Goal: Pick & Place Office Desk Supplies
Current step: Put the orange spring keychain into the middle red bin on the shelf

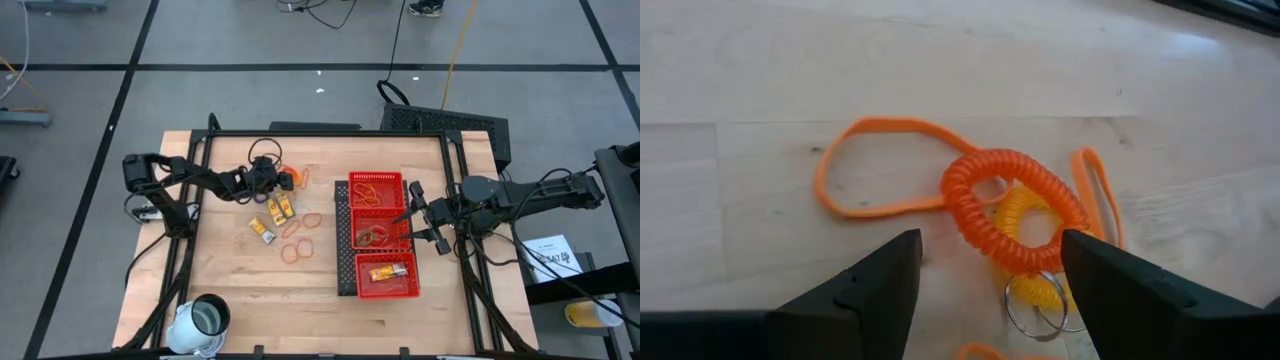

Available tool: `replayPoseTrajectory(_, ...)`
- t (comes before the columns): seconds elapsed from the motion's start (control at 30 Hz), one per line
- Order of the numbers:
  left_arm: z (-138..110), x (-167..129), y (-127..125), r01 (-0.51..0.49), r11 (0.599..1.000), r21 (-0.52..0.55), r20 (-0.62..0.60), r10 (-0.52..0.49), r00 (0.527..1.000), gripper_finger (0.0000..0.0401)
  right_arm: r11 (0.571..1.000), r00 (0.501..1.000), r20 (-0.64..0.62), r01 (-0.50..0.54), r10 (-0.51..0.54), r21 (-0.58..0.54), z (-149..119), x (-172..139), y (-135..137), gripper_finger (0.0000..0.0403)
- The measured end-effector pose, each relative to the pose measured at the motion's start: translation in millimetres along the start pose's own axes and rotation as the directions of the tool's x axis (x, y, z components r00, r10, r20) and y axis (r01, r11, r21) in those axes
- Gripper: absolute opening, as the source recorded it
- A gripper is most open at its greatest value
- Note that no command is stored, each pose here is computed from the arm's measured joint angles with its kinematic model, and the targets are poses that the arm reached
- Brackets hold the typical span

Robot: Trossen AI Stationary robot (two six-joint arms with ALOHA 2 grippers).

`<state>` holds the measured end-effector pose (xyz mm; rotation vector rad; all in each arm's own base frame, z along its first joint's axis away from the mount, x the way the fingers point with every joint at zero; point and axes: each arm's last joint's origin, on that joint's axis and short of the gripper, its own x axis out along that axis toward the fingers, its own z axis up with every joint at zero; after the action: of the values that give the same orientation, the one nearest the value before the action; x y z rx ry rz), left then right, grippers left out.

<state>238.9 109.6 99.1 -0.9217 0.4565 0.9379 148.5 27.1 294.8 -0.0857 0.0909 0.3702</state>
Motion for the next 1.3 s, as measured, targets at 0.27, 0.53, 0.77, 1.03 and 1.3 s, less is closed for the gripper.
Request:
replayPoseTrajectory(0.27,1.6,0.3,-2.1,0.027,0.999,0.022,0.017,-0.027,0.999,0.0253,1.0,1.0,0.0,0.0,0.0,-0.001,0.0,0.0,0.0,0.0164)
replayPoseTrajectory(0.53,1.6,0.2,-2.1,0.026,0.999,0.03,0.018,-0.027,0.999,0.0253,1.0,1.0,0.0,0.0,0.0,-0.002,0.0,0.0,0.0,0.0164)
replayPoseTrajectory(0.77,1.9,0.4,0.0,-0.007,1.0,0.012,0.037,0.007,0.999,0.0202,1.0,1.0,0.0,0.0,0.0,0.0,0.0,0.0,0.0,0.0164)
replayPoseTrajectory(1.03,3.8,1.0,2.2,-0.016,0.999,0.035,0.039,0.015,0.999,0.0063,1.0,1.0,0.0,0.0,0.0,0.0,0.0,0.0,0.0,0.0164)
replayPoseTrajectory(1.3,3.1,0.7,1.2,-0.008,0.996,0.086,0.033,0.005,0.999,0.0015,1.0,1.0,0.0,0.0,0.0,0.001,0.0,0.0,0.0,0.0164)
